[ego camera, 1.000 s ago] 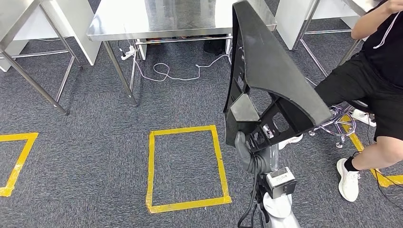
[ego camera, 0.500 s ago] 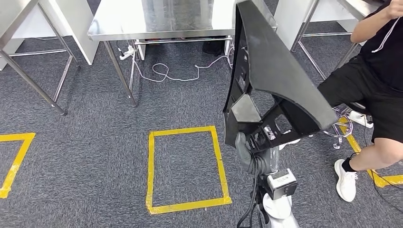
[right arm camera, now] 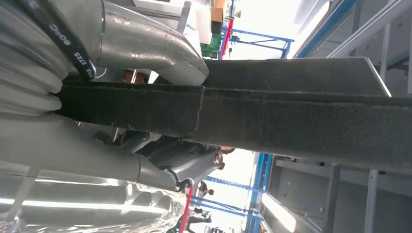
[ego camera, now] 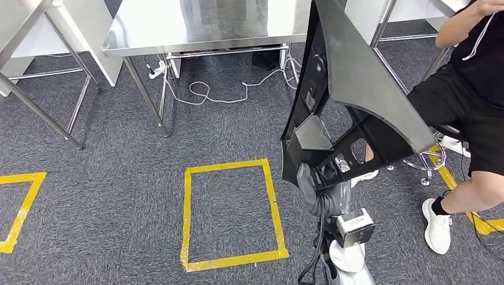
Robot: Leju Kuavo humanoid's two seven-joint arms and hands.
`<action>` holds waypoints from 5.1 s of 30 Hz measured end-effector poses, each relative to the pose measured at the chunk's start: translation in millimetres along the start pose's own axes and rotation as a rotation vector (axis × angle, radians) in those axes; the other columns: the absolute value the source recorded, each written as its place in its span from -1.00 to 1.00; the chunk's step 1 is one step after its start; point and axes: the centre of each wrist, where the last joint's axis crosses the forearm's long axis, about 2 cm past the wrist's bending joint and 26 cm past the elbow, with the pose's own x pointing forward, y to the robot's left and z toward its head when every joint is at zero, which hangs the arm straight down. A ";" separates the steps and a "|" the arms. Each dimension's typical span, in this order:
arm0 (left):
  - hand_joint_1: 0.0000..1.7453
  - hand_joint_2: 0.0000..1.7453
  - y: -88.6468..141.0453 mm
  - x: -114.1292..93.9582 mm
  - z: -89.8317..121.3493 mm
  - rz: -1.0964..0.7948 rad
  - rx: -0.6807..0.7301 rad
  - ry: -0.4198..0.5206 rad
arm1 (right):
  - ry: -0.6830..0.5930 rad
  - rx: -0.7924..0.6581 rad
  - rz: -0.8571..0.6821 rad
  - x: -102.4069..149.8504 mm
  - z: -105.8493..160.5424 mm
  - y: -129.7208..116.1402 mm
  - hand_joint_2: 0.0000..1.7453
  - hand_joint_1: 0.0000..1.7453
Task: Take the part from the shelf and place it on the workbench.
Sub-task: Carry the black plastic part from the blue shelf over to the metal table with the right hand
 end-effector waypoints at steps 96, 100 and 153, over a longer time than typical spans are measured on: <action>-1.00 1.00 4.6 3.0 -2.7 0.003 0.033 0.069 | -0.012 0.051 -0.068 1.9 -45.0 39.7 1.00 1.00; -1.00 1.00 4.9 2.5 -2.5 0.004 0.030 0.069 | -0.007 0.047 -0.061 1.8 -42.7 40.0 1.00 1.00; -1.00 1.00 0.4 4.9 -3.0 -0.003 -0.021 0.066 | 0.024 0.035 0.001 5.8 -26.6 26.7 1.00 1.00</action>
